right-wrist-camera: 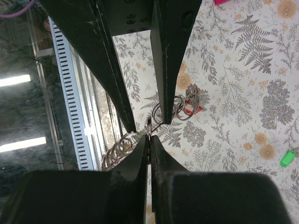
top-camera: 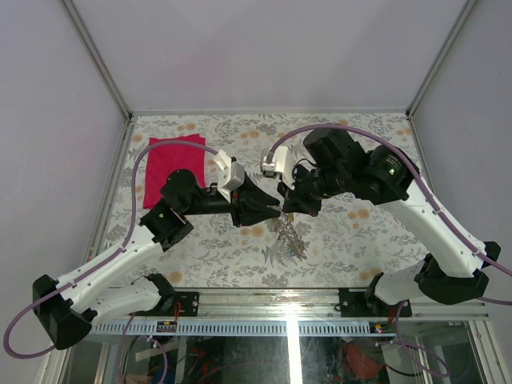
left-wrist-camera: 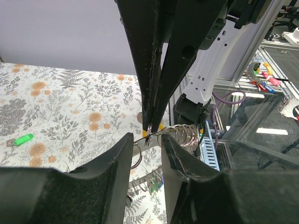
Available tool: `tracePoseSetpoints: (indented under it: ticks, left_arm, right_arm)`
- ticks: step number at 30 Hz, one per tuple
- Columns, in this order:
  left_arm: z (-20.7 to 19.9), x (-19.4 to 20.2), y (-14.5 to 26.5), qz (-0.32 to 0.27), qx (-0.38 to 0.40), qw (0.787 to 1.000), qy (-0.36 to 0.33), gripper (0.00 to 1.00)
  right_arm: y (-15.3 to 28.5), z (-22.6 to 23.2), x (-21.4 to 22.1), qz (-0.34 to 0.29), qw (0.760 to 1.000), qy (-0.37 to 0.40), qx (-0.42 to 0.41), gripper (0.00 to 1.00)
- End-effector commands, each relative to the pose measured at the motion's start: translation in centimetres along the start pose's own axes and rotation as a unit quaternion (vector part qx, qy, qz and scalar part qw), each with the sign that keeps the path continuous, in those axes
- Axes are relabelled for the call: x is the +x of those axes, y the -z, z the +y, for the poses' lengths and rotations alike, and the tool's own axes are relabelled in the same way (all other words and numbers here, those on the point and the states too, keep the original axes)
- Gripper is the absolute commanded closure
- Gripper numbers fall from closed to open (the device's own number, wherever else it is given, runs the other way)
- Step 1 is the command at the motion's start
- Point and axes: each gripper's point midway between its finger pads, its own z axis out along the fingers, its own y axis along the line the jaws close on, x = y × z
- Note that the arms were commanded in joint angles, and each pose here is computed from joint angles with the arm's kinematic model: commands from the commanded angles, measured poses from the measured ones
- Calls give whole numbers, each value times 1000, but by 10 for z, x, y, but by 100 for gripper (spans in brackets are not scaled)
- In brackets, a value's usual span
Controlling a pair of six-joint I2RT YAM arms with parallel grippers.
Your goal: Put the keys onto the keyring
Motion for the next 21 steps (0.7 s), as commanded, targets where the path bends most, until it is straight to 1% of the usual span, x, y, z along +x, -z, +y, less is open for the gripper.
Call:
tracePoseSetpoints:
  ticks: [1, 6, 11, 13, 15, 17, 18, 21]
  left_arm:
    - [-3, -21, -3, -21, 7, 999, -31, 69]
    - [-3, -21, -4, -20, 8, 999, -31, 77]
    - [-5, -20, -4, -18, 11, 999, -31, 92]
    - [-6, -18, -5, -14, 17, 999, -29, 95]
    - [-8, -17, -5, -9, 23, 999, -28, 95]
    - [-7, -14, -6, -3, 26, 999, -25, 84]
    - [-8, -13, -6, -2, 26, 999, -25, 82]
    - [-7, -12, -6, 0, 25, 999, -24, 82]
  right_arm:
    - [2, 3, -19, -41, 999, 23, -5, 100]
    - [1, 4, -18, -41, 999, 22, -8, 100]
    - [2, 4, -19, -45, 999, 22, -7, 100]
    - [3, 4, -20, -49, 999, 24, -5, 100]
    - [5, 5, -21, -53, 998, 25, -3, 100]
    - [6, 5, -21, -55, 998, 25, -1, 100]
    - [6, 4, -22, -57, 998, 26, 0, 100]
    - [7, 5, -23, -59, 998, 25, 0, 100]
